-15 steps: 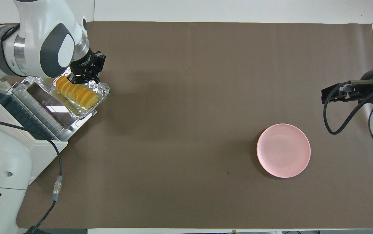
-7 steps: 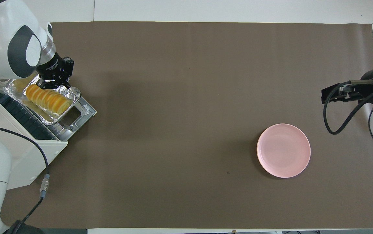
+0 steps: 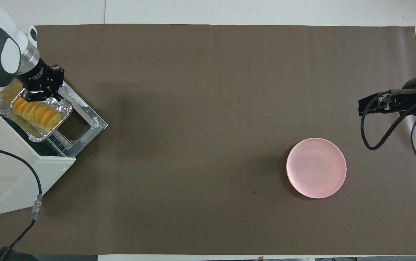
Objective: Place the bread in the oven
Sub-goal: 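Carry the tray with the left gripper onto the oven door, then push the tray with the left gripper into the oven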
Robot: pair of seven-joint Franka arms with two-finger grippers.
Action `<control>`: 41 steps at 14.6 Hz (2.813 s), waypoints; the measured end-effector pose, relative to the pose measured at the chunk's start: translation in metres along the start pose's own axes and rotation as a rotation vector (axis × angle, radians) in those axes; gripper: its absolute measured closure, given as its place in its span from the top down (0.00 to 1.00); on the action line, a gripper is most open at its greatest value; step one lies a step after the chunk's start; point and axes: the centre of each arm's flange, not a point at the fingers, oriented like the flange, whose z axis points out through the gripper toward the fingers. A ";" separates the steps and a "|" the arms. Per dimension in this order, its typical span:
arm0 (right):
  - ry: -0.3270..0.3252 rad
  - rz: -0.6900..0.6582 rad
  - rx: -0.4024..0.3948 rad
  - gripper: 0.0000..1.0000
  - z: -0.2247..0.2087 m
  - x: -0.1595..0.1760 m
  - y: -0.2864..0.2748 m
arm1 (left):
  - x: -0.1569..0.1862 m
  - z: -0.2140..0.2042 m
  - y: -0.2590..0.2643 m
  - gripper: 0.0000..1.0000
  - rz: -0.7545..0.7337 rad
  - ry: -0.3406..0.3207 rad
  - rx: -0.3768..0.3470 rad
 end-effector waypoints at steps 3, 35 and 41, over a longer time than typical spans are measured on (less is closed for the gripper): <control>0.000 0.000 0.000 1.00 0.000 0.000 0.000 | 0.006 0.005 -0.011 0.02 0.023 -0.016 0.009; 0.000 0.000 0.000 1.00 0.000 0.000 0.000 | -0.018 0.036 -0.041 0.92 0.160 0.020 0.106; 0.000 0.000 0.000 1.00 0.000 0.000 0.000 | -0.037 0.012 -0.024 1.00 0.241 0.063 0.081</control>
